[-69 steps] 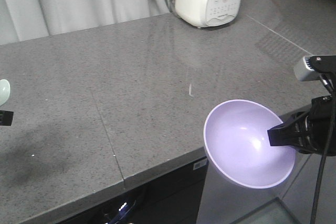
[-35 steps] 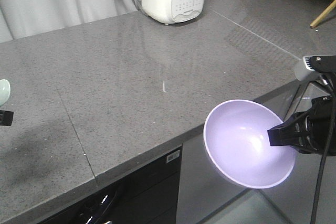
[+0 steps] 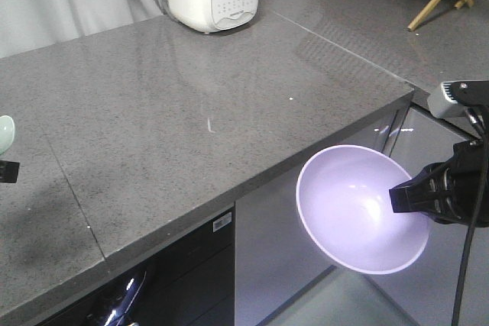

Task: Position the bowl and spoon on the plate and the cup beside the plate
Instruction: 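Drive the base along the counter toward the blue plate, holding both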

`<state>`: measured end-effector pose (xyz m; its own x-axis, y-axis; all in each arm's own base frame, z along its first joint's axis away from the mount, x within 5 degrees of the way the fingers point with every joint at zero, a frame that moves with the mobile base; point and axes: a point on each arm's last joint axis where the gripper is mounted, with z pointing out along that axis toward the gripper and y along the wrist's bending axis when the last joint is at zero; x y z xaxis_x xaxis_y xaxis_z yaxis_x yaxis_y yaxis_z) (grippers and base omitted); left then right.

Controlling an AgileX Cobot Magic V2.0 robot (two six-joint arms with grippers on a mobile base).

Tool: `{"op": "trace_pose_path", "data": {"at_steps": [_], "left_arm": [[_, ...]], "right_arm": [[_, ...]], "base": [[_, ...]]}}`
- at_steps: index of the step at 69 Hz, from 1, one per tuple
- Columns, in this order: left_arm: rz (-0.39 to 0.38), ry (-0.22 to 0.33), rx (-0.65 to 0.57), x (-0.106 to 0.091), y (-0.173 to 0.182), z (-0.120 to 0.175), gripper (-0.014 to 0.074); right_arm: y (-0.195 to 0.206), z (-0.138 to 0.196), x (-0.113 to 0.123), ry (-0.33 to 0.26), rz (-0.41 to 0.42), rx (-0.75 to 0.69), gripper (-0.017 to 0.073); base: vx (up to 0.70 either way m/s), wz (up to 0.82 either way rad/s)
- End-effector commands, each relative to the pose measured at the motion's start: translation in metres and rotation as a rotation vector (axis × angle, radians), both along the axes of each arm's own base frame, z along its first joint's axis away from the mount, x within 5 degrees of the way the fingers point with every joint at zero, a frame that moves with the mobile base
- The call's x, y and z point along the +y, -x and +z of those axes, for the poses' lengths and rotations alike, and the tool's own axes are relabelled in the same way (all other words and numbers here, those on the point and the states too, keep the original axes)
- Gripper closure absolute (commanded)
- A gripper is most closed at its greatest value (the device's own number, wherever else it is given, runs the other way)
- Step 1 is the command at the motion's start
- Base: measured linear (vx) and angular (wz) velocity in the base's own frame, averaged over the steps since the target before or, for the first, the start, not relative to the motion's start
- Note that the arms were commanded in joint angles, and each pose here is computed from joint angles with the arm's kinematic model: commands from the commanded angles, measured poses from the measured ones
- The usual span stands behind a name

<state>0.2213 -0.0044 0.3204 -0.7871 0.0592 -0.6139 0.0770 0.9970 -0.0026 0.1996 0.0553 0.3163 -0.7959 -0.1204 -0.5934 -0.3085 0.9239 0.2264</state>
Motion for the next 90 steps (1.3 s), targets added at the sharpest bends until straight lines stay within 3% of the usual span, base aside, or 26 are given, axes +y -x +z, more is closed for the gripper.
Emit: {"op": "trace_pose_path", "data": {"at_steps": [1, 90], "left_arm": [[0.006, 0.012, -0.097, -0.0003, -0.0010, 0.0155, 0.0538], [0.006, 0.012, -0.097, -0.0003, -0.0010, 0.0155, 0.0538]], "right_arm": [[-0.0009, 0.0149, 0.0001, -0.030, -0.015, -0.082, 0.0560], [-0.0009, 0.0149, 0.0001, -0.030, -0.015, -0.082, 0.0560]], "base": [[-0.02, -0.15], [-0.01, -0.19]]}}
